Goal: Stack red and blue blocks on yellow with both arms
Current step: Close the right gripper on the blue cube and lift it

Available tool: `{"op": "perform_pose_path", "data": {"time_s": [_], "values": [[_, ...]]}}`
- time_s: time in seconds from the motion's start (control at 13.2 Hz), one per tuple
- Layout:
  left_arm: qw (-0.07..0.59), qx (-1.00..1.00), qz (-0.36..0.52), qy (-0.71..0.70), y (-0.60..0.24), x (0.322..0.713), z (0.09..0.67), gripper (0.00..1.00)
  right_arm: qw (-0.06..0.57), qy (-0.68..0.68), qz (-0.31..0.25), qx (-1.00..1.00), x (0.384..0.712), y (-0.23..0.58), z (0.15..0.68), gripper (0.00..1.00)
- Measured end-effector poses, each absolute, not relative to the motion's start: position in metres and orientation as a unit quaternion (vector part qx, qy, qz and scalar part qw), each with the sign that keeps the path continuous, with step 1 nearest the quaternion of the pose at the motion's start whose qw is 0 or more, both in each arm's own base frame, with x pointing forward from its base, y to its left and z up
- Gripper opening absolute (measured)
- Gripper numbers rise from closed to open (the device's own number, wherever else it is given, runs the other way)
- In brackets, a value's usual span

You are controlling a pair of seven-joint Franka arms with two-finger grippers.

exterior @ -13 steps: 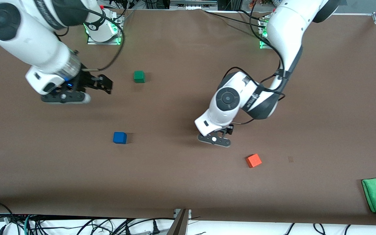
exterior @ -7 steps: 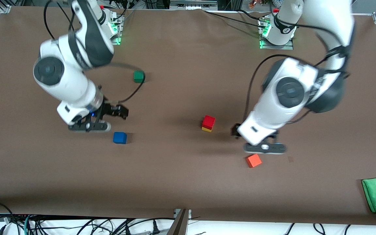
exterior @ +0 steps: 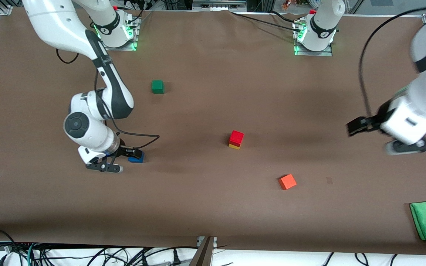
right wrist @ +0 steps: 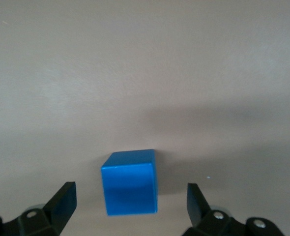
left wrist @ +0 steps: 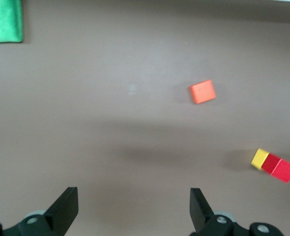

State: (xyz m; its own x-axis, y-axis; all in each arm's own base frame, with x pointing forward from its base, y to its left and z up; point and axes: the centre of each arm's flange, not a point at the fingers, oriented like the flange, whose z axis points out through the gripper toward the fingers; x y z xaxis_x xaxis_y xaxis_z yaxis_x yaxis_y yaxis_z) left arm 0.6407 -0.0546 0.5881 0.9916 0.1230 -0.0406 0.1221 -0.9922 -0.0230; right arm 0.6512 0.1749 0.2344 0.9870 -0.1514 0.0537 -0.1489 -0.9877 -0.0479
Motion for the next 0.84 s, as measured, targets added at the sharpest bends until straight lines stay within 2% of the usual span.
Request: {"op": "perform_pose_path", "data": {"time_s": [0.23, 0.38, 0.46, 0.53, 0.61, 0.76, 0.84], "values": [[0.018, -0.997, 0.027, -0.072, -0.016, 0.614, 0.602, 1.00, 0.023, 0.083, -0.034, -0.996, 0.642, 0.175, 0.216, 0.99], [0.020, -0.996, 0.034, -0.080, -0.003, 0.600, 0.608, 1.00, 0.023, 0.082, -0.034, -0.996, 0.642, 0.176, 0.216, 0.95], [0.021, -0.995, 0.039, -0.084, 0.001, 0.597, 0.607, 1.00, 0.022, 0.082, -0.033, -0.996, 0.641, 0.176, 0.215, 0.84], [0.020, -0.995, 0.044, -0.086, 0.004, 0.597, 0.604, 1.00, 0.022, 0.082, -0.032, -0.996, 0.641, 0.176, 0.214, 0.84], [0.016, -0.995, 0.048, -0.087, 0.005, 0.597, 0.600, 1.00, 0.022, 0.081, -0.032, -0.996, 0.640, 0.176, 0.214, 0.79], [0.013, -0.995, 0.051, -0.087, 0.005, 0.598, 0.597, 1.00, 0.022, 0.080, -0.032, -0.996, 0.640, 0.178, 0.214, 0.54], [0.013, -0.995, 0.052, -0.088, 0.006, 0.598, 0.596, 1.00, 0.023, 0.077, -0.033, -0.996, 0.640, 0.179, 0.214, 0.54]]}}
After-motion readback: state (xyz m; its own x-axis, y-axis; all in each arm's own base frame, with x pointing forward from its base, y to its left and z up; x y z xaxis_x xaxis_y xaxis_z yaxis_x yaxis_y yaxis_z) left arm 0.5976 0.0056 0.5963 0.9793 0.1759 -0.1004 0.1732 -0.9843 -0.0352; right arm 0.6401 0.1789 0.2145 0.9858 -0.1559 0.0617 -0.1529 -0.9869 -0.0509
